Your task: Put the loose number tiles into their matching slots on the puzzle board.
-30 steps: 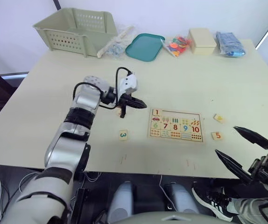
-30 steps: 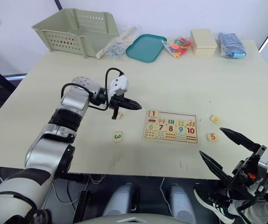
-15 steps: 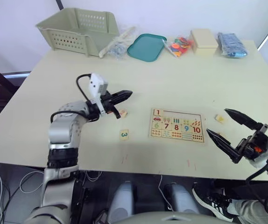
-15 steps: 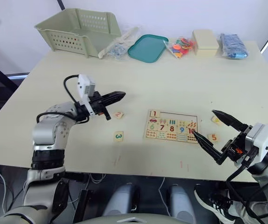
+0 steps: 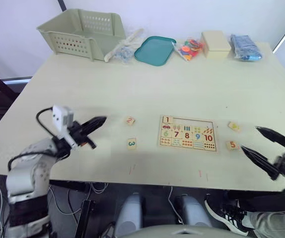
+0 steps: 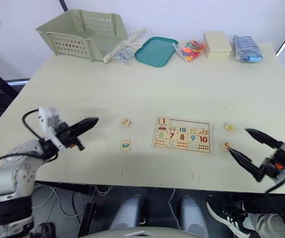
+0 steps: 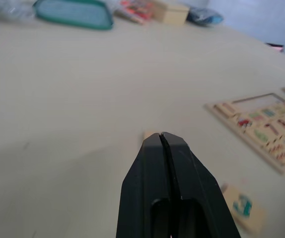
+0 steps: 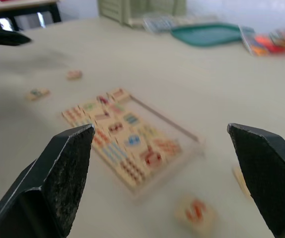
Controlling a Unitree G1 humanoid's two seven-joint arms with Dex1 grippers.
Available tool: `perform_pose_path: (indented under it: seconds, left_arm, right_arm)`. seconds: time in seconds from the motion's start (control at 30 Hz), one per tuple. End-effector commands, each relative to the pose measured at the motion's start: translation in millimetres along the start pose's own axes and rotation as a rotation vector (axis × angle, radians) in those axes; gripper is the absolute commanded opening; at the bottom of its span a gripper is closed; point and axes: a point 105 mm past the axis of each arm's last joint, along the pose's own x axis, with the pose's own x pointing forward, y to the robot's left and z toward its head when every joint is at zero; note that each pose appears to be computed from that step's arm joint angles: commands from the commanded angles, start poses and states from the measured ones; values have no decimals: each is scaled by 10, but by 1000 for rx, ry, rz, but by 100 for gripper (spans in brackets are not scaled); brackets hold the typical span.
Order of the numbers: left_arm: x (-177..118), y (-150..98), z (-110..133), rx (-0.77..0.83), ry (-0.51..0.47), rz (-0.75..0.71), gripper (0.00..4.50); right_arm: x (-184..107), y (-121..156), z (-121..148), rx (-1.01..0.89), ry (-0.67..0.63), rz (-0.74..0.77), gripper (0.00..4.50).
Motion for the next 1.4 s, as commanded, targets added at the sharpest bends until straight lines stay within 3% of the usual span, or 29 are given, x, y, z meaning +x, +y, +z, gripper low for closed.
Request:
perform_pose_path:
  seconds: [0.03,0.27,0.33,0.93,1.4]
  left_arm:
    - [-81,-26,91,44,-40,-19,86]
    - [-231,15,-60,21,-3,1,400]
    - [-237,21,-82,21,3,4,443]
    - [-185,54,-36,62,59,-64,443]
    - [217,107,229,183,198,-349,443]
  right_arm:
    - [-160,-85,70,-46,8,-11,450]
    - [-313,-128,20,-22,45,-16,450]
    - [-329,-133,-1,-21,53,-22,450]
    - [-197,-32,22,-17,34,26,450]
    - [67,392,244,-18,18,248,450]
